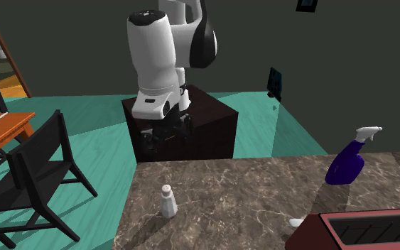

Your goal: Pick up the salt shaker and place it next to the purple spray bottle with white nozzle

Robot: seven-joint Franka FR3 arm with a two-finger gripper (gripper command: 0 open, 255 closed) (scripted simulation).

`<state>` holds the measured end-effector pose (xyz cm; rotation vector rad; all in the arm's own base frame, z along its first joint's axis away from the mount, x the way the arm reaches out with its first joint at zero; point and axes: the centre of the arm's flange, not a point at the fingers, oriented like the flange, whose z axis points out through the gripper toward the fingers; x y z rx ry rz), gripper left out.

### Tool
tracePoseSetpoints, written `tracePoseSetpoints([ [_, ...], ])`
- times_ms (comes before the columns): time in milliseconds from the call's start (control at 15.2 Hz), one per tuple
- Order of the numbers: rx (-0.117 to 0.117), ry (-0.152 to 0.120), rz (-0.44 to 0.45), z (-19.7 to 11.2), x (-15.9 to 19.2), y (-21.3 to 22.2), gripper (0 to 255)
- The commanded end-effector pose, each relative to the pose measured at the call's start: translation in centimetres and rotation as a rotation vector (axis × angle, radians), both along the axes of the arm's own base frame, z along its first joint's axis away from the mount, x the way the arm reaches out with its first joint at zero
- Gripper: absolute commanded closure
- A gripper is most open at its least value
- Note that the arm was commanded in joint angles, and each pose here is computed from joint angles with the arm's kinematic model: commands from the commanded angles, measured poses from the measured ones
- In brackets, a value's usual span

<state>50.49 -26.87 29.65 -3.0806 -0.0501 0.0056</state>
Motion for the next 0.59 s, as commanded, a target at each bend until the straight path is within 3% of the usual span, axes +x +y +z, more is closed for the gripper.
tracePoseSetpoints([
  [0,0.012,0.007,-0.007,-2.3,0.9,-1.9,0],
  [264,0.034,0.022,-0.022,-6.7,2.7,-4.8,0],
  [528,0.036,0.024,-0.024,-8.8,2.9,-5.0,0],
])
